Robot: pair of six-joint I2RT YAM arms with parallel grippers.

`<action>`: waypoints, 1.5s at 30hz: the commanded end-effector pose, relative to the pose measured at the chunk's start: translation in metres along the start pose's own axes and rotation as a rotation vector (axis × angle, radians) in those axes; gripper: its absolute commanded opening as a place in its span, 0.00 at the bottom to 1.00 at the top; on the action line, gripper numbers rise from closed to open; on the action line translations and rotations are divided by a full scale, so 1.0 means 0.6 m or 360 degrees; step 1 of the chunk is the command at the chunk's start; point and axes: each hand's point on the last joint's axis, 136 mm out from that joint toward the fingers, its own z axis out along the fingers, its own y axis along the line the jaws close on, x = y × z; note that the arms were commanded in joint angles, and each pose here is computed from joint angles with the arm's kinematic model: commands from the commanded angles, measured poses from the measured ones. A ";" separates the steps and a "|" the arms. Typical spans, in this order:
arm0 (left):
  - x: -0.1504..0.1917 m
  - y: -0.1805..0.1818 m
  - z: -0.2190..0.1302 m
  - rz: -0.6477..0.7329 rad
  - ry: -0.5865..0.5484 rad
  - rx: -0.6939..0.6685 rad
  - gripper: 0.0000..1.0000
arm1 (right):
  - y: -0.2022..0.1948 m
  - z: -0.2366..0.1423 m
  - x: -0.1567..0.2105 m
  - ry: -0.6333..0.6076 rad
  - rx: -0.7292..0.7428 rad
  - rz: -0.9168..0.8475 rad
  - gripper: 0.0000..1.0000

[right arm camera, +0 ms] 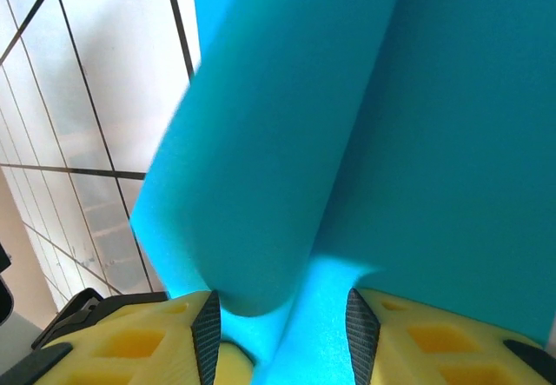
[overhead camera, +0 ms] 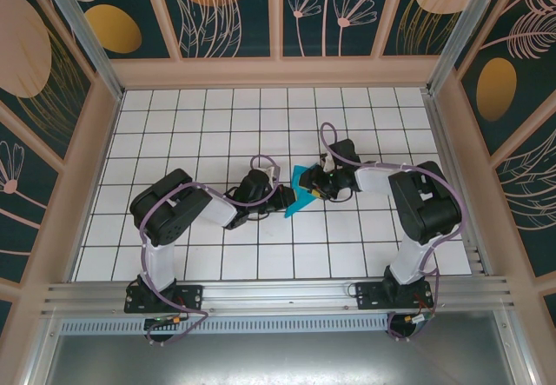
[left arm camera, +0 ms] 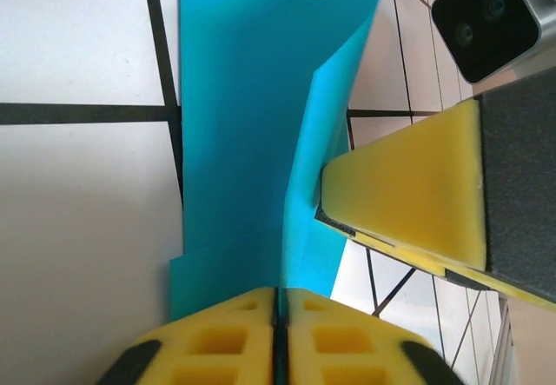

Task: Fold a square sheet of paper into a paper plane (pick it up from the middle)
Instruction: Fourth fold the wing at the center of the table.

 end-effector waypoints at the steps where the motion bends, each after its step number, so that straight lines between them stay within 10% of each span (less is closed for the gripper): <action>1: -0.007 -0.006 -0.018 0.0000 -0.0045 -0.0006 0.22 | -0.100 0.028 0.028 0.0050 0.0358 0.0128 0.46; 8: -0.027 -0.004 -0.058 -0.0027 -0.0140 -0.0151 0.37 | -0.127 0.039 0.037 0.0080 0.0472 0.0147 0.47; 45: -0.014 -0.021 0.021 0.0190 0.0078 -0.0035 0.24 | -0.138 0.045 0.051 0.0132 0.0551 0.0117 0.48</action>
